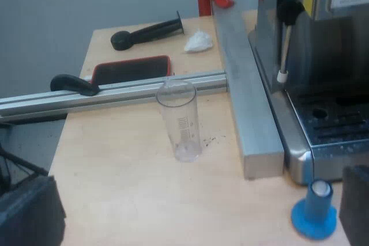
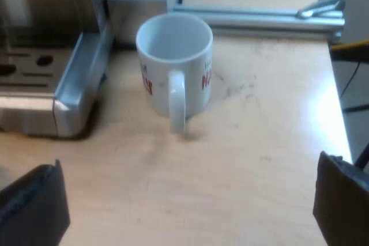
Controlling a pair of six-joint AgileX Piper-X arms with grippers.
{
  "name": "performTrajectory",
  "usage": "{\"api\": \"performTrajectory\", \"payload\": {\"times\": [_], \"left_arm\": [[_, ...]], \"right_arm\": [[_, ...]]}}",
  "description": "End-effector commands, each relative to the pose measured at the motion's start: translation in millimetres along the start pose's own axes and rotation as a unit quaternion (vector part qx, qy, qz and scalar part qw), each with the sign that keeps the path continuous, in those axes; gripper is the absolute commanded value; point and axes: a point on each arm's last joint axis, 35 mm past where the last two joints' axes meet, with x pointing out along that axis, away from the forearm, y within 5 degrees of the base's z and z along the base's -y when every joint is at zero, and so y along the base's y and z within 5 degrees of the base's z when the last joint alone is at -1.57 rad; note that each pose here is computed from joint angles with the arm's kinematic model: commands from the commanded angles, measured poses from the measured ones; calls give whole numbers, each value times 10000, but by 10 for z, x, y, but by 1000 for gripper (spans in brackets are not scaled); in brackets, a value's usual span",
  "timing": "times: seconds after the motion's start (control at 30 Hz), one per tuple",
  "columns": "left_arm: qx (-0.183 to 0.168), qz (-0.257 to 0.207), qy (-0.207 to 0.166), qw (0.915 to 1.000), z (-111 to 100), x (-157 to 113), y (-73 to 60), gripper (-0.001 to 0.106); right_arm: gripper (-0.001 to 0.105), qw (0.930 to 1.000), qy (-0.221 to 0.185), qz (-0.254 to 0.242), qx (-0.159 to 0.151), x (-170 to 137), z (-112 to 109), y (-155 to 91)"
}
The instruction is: Grind coffee beans and then tamp
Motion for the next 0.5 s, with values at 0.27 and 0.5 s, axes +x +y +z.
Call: {"api": "performTrajectory", "payload": {"times": [0.27, 0.5], "left_arm": [[-41, 115, 564, 9983, -284, 566, 8, 105], [-25, -162, 907, 9957, -427, 701, -3, 105]], "right_arm": [[88, 9981, 552, 237, 122, 316, -268, 62], [88, 9982, 540, 233, 119, 367, -295, 66]]}}
